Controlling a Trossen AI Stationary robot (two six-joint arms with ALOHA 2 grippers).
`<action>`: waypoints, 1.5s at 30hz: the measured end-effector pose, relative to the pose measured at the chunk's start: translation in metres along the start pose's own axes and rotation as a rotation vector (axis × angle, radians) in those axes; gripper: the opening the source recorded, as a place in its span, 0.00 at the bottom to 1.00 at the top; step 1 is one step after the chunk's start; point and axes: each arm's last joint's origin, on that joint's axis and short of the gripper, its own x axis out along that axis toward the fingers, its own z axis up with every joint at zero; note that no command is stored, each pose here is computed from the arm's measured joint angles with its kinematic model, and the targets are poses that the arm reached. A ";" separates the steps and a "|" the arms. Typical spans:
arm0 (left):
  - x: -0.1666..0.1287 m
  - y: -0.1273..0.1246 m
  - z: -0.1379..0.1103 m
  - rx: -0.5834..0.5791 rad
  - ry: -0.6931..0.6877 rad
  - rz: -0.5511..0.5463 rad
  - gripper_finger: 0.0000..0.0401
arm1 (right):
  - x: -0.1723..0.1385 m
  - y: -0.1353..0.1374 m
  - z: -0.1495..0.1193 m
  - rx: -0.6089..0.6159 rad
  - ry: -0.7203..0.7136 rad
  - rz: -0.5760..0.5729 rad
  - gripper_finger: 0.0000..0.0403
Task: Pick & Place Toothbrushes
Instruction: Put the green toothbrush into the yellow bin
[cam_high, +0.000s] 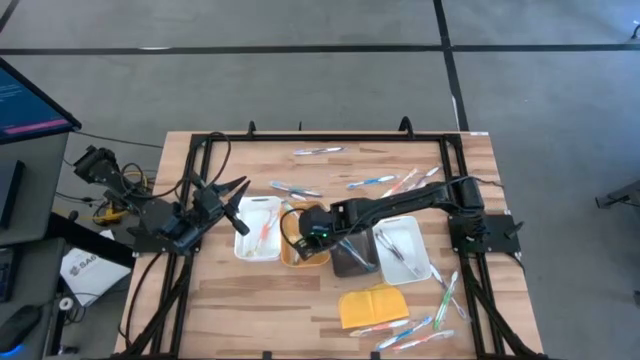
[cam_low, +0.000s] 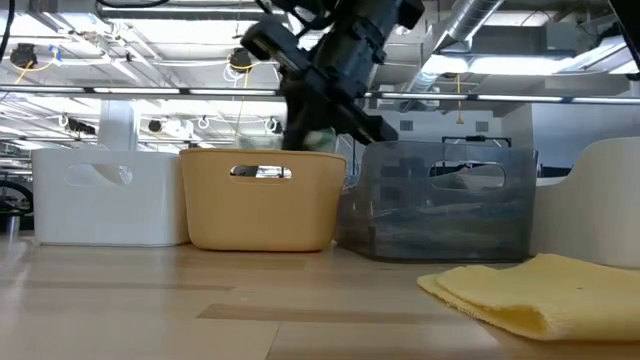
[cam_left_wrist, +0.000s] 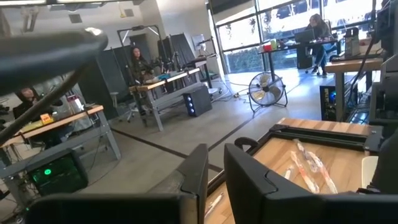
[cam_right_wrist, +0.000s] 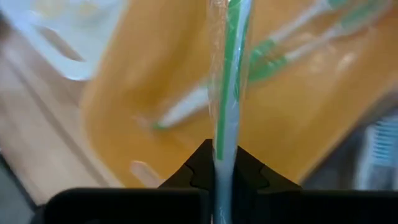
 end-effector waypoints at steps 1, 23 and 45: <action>0.000 0.000 0.000 -0.001 0.000 0.000 0.11 | 0.002 0.002 -0.001 -0.003 -0.001 0.008 0.03; 0.000 0.000 0.000 -0.001 0.001 0.001 0.06 | 0.006 -0.002 -0.003 -0.012 0.017 -0.026 0.13; 0.000 0.000 0.000 -0.001 0.001 0.001 0.04 | 0.006 0.001 -0.002 -0.060 0.001 0.000 0.18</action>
